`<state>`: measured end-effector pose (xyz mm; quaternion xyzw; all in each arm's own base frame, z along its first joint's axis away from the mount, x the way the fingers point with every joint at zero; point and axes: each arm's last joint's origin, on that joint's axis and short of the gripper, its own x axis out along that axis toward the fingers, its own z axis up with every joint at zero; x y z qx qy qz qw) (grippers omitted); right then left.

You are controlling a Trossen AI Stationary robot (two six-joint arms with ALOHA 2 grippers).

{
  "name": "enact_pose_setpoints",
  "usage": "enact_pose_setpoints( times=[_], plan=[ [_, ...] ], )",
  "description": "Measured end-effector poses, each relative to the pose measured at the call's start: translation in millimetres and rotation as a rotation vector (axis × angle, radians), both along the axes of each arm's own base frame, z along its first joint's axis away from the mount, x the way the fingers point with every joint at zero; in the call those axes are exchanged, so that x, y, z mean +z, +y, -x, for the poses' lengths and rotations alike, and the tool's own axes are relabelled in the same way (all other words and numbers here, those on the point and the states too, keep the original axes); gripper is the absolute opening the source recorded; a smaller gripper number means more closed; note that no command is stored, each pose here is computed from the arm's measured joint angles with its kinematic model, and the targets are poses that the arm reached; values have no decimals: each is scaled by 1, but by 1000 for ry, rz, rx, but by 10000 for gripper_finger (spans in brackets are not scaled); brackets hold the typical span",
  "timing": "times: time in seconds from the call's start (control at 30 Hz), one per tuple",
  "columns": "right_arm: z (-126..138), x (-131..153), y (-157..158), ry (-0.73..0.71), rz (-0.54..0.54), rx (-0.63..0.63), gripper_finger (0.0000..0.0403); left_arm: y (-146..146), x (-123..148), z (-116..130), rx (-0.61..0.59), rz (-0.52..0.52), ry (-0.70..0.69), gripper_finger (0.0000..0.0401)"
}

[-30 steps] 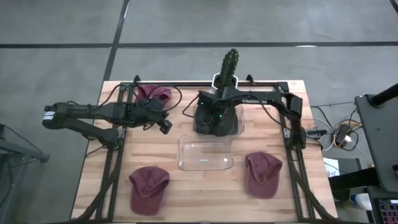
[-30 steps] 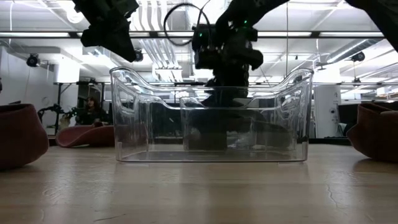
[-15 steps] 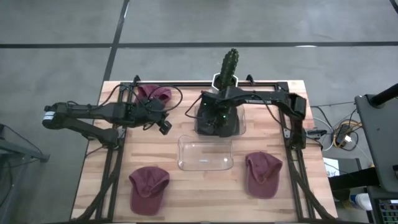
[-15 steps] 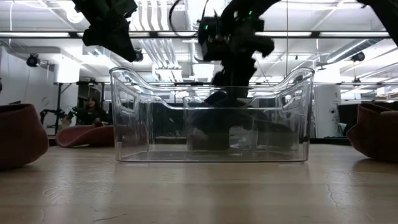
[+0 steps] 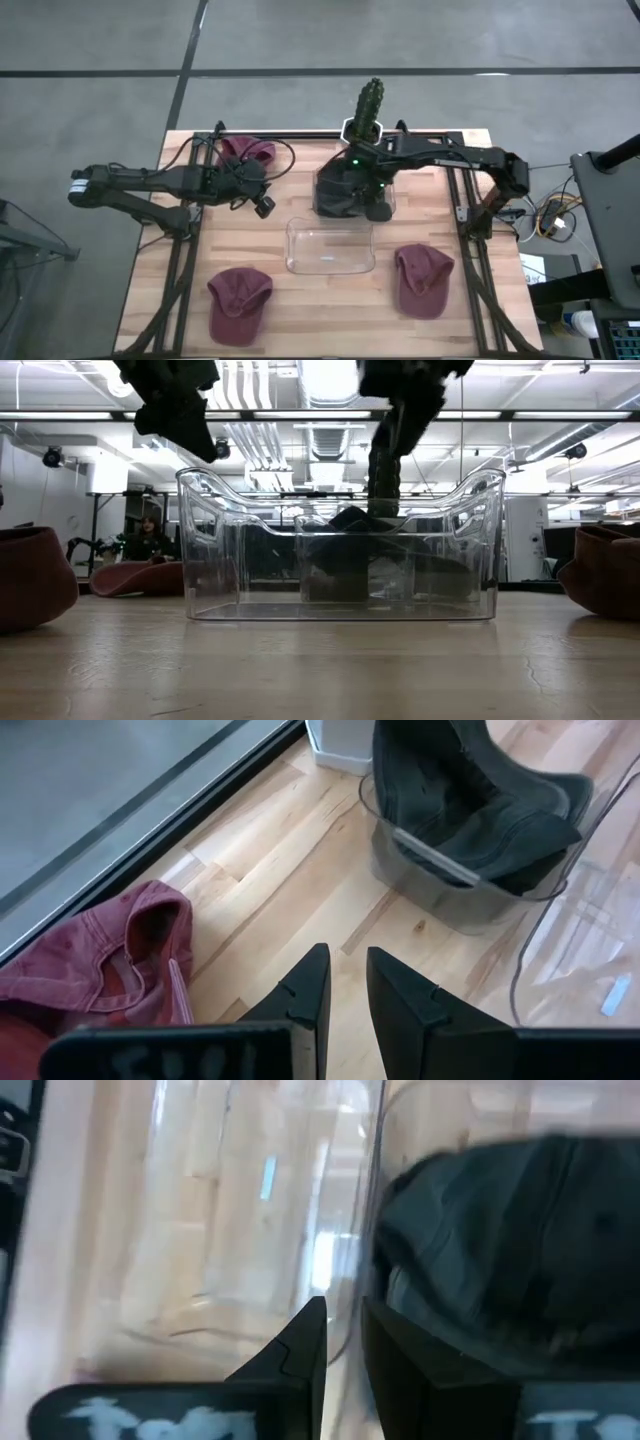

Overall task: Pick & Place hat
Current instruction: Put the right red cap into the bottom transparent bin

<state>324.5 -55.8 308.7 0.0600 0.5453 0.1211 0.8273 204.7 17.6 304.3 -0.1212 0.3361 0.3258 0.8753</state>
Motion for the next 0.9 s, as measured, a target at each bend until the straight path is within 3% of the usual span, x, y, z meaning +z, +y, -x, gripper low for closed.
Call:
enact_pose_setpoints(
  times=[0.33, 0.6, 0.9],
  plan=[
    [71, 5, 38, 136, -104, -371, 59, 0, -19, 3, 37, 31, 36, 62],
    [130, -8, 75, 276, -305, -747, 59, 0, -18, 2, 27, 22, 39, 62],
    [168, -32, 112, 490, -419, -1034, 59, 0, -18, 2, 26, 22, 39, 62]
  ],
)
